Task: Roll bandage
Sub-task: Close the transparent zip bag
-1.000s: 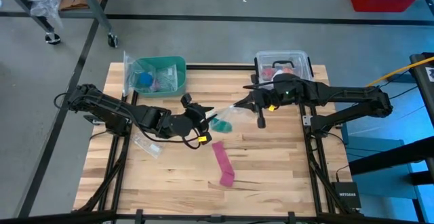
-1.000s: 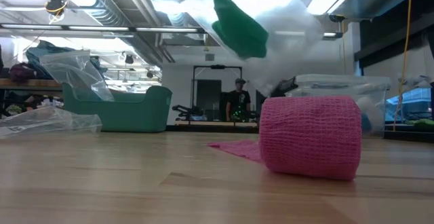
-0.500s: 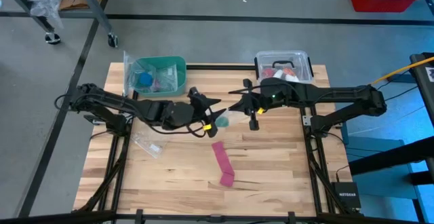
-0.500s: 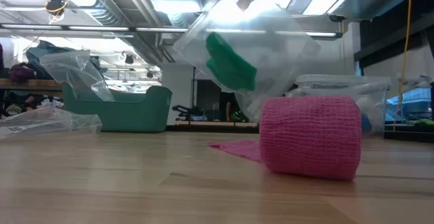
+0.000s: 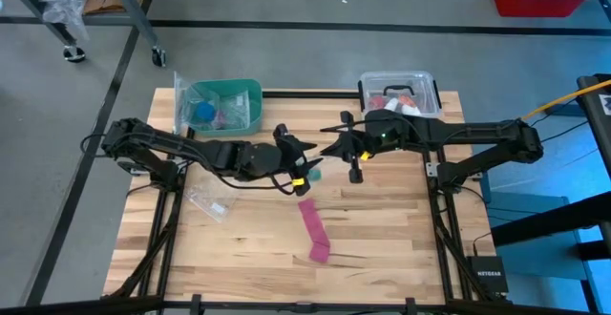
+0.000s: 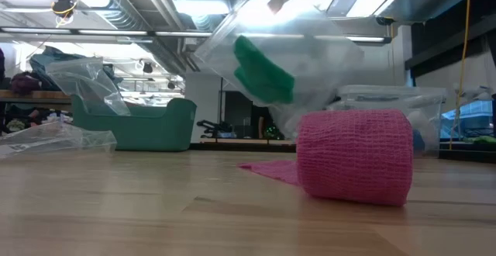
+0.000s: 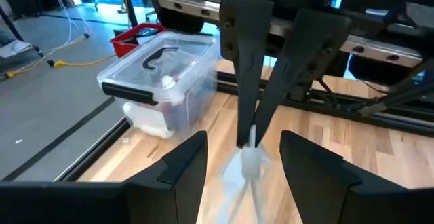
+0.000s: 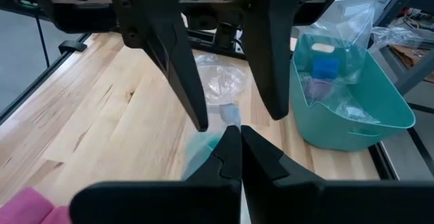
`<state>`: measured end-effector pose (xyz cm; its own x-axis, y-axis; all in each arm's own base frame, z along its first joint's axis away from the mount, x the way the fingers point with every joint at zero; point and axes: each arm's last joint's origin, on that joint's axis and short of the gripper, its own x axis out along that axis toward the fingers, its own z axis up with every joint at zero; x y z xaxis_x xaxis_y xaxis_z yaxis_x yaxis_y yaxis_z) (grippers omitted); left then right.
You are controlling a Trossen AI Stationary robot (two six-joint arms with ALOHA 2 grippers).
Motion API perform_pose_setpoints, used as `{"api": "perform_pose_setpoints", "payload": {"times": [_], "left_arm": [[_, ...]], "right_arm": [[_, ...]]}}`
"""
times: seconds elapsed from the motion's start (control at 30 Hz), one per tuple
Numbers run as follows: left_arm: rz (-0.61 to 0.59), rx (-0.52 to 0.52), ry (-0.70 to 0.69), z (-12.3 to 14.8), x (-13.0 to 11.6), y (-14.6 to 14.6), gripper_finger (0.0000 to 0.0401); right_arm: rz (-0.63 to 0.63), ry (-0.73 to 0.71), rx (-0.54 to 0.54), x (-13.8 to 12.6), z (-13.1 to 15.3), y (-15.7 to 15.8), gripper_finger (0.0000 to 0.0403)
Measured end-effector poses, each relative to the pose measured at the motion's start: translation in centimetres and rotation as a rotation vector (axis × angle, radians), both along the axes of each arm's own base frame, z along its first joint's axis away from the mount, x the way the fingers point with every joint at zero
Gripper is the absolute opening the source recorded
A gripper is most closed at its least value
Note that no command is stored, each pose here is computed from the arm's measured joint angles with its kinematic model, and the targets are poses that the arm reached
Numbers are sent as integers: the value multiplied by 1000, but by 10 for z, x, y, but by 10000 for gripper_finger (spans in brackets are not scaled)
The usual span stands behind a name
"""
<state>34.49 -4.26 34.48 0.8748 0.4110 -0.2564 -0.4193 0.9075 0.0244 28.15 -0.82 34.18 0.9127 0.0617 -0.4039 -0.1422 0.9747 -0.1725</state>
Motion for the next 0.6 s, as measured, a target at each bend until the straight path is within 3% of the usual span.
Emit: {"api": "perform_pose_setpoints", "payload": {"times": [0.17, 0.5, 0.6], "left_arm": [[-1, 7, 34, -3, -1, 0, 154], [-5, 16, 47, -4, -1, 0, 20], [-2, 10, 62, -6, -2, 0, 12]], "right_arm": [[0, 0, 0, 0, 0, 0, 1], [0, 0, 0, 0, 0, 0, 1], [0, 4, 0, 0, 0, 0, 1]]}}
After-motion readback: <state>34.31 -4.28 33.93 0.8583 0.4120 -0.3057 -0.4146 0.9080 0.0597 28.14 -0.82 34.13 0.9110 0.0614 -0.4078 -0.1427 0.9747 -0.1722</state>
